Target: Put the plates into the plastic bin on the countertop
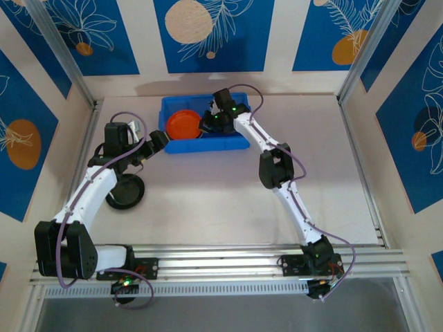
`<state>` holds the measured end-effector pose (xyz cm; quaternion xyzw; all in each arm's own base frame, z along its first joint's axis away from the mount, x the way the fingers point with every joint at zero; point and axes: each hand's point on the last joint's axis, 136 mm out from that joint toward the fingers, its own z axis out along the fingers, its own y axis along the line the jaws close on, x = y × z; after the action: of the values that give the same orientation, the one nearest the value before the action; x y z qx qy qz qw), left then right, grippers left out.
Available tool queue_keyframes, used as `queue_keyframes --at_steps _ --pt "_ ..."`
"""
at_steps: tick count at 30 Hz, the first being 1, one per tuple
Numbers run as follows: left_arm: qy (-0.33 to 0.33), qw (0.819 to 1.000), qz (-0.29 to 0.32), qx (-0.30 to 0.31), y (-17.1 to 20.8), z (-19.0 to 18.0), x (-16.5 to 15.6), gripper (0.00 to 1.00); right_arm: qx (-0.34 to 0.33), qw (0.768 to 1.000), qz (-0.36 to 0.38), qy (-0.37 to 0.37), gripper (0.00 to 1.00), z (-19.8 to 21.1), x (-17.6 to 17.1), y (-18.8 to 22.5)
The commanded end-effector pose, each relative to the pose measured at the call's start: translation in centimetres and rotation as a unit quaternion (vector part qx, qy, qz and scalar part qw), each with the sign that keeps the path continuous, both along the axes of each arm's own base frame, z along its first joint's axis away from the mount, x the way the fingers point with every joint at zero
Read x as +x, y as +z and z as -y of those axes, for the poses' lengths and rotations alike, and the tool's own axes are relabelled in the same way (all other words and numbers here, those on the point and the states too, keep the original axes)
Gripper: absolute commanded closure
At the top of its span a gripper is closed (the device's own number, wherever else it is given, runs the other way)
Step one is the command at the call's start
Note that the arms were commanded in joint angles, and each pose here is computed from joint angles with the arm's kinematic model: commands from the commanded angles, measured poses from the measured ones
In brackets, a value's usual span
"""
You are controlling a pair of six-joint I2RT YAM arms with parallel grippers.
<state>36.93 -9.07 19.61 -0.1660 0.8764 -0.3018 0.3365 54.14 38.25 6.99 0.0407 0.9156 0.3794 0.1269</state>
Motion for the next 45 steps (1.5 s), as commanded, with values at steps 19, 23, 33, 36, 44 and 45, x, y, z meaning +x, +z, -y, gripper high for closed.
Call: queue_keyframes --at_steps 19,23,33,36,44,45 --pt "0.001 1.000 0.005 -0.007 0.0 -0.4 -0.9 0.00 -0.063 0.996 0.059 0.005 0.58 0.9 -0.8 4.5" --pt "0.002 1.000 0.013 -0.004 0.5 -0.5 -1.0 0.00 -0.075 0.994 0.077 0.007 0.57 1.3 -1.0 5.9" --pt "0.008 0.999 0.040 -0.002 1.7 -0.7 -1.3 0.00 -0.093 0.985 0.147 0.005 0.54 3.6 -1.1 13.1" --pt "0.006 0.999 0.039 0.000 1.9 -0.7 -1.7 0.00 -0.093 0.981 0.171 0.018 0.54 3.2 -2.6 15.6" --pt "0.020 0.999 0.046 0.020 3.3 -1.5 -3.6 0.00 -0.068 0.966 0.232 0.092 0.55 -1.9 -11.4 19.0" --pt "0.020 0.999 0.045 0.021 3.4 -1.6 -3.9 0.00 -0.061 0.965 0.234 0.101 0.55 -2.4 -12.6 19.2"
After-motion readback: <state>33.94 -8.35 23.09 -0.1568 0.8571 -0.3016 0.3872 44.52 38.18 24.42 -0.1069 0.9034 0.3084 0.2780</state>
